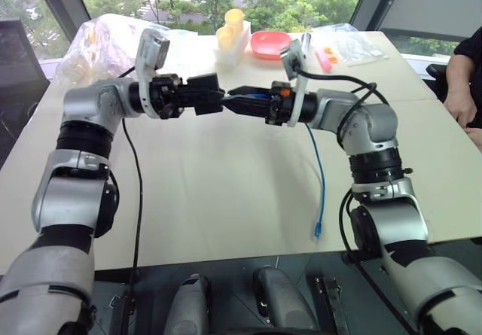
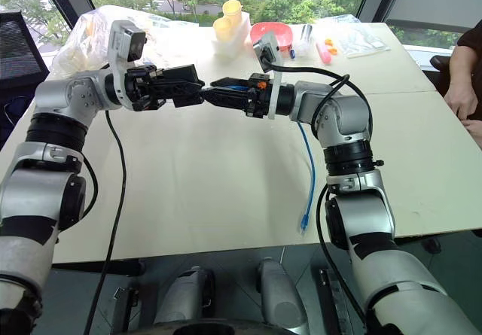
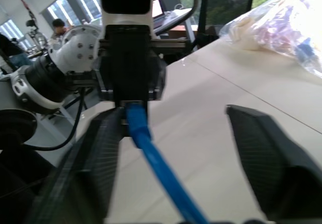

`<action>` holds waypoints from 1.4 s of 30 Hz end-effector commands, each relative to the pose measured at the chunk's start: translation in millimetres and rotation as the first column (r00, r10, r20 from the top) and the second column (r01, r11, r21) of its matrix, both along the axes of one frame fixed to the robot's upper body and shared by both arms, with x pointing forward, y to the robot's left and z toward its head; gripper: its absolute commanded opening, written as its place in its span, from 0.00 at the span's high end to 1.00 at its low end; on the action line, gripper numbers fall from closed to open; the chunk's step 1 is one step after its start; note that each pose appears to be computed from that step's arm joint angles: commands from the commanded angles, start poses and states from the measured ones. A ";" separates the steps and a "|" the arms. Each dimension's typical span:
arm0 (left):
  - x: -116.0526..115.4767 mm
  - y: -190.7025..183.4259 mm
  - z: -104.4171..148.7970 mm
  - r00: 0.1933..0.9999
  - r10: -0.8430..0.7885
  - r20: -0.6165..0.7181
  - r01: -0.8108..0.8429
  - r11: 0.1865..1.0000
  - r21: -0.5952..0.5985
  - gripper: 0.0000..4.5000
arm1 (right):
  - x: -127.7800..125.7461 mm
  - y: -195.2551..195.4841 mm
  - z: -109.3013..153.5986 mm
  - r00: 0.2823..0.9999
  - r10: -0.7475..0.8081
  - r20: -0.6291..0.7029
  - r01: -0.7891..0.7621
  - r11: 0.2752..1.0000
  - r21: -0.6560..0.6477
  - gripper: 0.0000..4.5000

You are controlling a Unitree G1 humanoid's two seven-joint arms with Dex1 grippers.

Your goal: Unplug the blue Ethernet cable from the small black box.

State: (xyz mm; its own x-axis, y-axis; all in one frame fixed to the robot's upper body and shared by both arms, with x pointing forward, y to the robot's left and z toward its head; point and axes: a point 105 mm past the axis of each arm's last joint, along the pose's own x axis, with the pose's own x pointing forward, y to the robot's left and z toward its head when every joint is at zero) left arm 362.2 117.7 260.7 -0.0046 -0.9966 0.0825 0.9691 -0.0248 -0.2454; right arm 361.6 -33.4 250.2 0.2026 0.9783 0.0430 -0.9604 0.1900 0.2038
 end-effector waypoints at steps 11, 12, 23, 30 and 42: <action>-2.5 -1.2 14.8 0.998 -0.022 0.067 0.024 1.000 -0.017 0.88 | -0.8 -0.4 6.7 0.998 -0.011 0.067 0.013 0.999 -0.030 1.00; -2.0 0.3 15.1 0.997 -0.016 0.070 0.017 1.000 -0.013 0.88 | 0.6 -3.4 6.0 0.998 -0.022 0.063 0.024 0.999 -0.031 1.00; -1.5 39.6 24.1 0.990 0.103 0.099 -0.105 0.994 0.017 0.88 | 5.9 -75.5 -8.9 0.976 -0.216 -0.019 0.215 0.976 -0.038 1.00; 11.7 26.8 7.8 0.967 0.177 0.184 -0.193 0.978 0.075 0.88 | 36.3 -91.8 -47.3 0.871 -0.490 0.038 0.490 0.860 -0.145 1.00; 25.9 -5.0 -84.8 0.810 0.523 0.265 -0.554 0.831 0.054 0.88 | 56.0 -96.5 -122.0 0.693 -0.690 0.207 0.720 0.667 -0.189 0.01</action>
